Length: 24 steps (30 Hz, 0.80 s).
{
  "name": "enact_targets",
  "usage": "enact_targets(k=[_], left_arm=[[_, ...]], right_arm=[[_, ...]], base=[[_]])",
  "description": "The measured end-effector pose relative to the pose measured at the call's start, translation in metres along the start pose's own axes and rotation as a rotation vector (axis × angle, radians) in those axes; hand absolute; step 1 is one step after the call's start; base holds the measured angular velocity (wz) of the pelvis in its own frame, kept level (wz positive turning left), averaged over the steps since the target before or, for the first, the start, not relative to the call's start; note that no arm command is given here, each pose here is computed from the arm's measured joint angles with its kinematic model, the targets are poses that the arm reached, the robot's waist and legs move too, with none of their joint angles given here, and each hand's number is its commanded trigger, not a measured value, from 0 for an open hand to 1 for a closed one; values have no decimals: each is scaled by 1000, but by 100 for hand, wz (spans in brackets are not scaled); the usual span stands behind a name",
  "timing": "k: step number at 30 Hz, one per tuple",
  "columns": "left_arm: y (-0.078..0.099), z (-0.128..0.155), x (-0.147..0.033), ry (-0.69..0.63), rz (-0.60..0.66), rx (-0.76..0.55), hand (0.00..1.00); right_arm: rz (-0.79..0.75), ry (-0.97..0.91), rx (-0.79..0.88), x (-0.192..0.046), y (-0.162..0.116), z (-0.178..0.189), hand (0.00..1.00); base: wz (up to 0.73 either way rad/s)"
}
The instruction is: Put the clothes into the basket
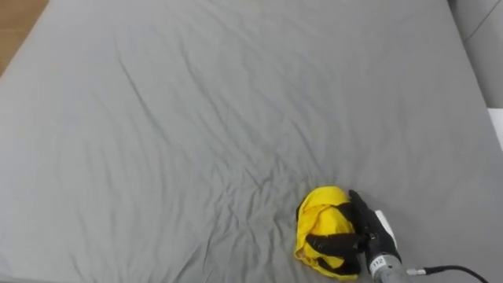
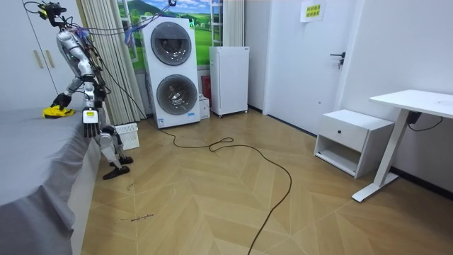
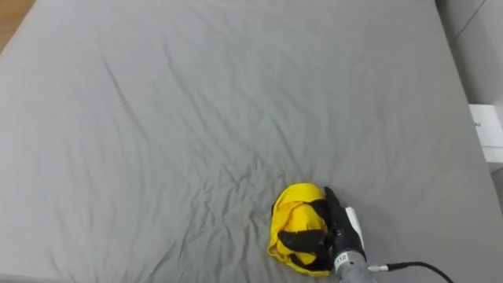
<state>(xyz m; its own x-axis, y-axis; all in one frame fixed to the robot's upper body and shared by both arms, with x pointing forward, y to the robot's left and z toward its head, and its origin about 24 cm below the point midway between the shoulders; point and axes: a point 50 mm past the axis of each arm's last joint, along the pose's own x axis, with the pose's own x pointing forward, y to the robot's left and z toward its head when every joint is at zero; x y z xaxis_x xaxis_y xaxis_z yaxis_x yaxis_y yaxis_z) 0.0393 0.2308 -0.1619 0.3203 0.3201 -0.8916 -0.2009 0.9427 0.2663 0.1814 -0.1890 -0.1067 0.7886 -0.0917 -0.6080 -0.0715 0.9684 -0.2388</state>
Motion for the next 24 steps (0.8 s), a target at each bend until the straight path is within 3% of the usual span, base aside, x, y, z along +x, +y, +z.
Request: enact_targets(k=[2, 12, 24], left_arm=[[0, 1, 0, -2, 0, 1, 0], [2, 1, 2, 17, 8, 11, 0], [2, -3, 3, 43, 7, 34, 0]], right_arm=[[1, 14, -22, 2, 0, -3, 100], [-96, 79, -89, 14, -23, -8, 100], [-176, 141, -68, 11, -41, -20, 100]], base=[[10], [10], [11]])
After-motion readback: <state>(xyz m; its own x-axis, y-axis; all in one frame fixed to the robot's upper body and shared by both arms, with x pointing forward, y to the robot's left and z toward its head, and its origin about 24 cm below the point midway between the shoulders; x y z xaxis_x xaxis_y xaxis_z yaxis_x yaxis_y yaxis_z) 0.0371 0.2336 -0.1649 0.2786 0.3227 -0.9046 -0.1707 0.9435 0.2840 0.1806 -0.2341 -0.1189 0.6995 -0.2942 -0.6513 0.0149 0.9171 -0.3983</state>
